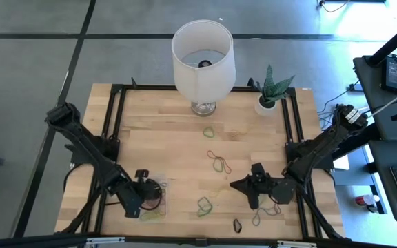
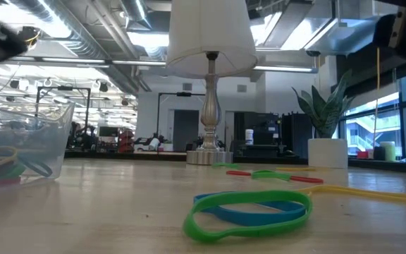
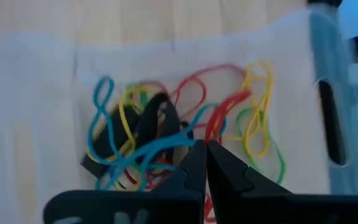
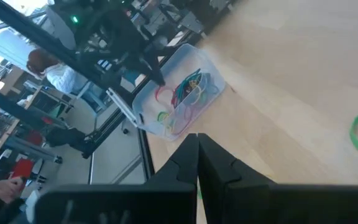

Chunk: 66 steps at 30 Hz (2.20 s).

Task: Pick and place rubber bands into bin
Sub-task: Put the red rubber band into the transparent bin, then put the yellow rubber band into the transparent bin

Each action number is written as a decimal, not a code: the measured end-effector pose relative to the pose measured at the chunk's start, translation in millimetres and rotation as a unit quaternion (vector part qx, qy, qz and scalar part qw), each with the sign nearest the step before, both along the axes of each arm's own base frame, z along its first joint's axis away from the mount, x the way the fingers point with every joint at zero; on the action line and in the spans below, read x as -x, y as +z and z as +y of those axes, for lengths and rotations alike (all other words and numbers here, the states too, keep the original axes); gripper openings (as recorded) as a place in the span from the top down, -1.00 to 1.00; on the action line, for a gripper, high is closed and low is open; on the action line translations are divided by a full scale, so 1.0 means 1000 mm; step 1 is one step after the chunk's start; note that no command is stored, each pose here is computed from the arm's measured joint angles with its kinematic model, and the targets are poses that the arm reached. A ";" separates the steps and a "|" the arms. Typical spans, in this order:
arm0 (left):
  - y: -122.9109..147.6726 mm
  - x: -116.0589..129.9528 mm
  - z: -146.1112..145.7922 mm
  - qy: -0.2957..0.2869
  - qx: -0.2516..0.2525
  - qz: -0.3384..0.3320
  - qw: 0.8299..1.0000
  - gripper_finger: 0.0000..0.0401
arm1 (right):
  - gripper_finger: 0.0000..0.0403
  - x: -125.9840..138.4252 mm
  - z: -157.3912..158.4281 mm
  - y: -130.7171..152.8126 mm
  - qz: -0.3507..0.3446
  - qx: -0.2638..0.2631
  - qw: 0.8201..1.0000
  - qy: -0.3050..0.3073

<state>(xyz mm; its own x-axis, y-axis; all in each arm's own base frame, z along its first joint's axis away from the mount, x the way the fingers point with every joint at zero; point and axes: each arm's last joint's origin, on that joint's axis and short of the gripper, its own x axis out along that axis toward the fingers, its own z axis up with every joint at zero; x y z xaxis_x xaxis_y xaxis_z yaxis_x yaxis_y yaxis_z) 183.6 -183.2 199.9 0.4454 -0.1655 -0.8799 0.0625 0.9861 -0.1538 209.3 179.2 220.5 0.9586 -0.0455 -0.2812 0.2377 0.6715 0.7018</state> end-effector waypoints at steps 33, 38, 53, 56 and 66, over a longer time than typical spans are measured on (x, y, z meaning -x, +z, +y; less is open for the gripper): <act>0.053 0.003 0.060 0.100 0.016 0.012 0.995 0.41 | 0.97 0.005 -0.009 -0.022 0.129 -0.007 0.991 0.041; 0.075 0.002 0.078 0.159 0.001 -0.068 0.985 0.43 | 0.97 0.012 -0.013 -0.033 0.205 0.013 0.976 0.069; 0.081 -0.006 0.105 0.236 -0.018 -0.097 0.967 0.43 | 0.84 0.029 -0.025 -0.052 0.324 0.279 0.873 0.233; 0.081 -0.007 0.108 0.253 -0.020 -0.103 0.962 0.43 | 0.73 0.028 -0.024 -0.057 0.327 0.321 0.850 0.260; 0.081 -0.008 0.110 0.269 -0.021 -0.108 0.957 0.46 | 0.24 0.018 -0.015 -0.076 0.326 0.354 0.829 0.284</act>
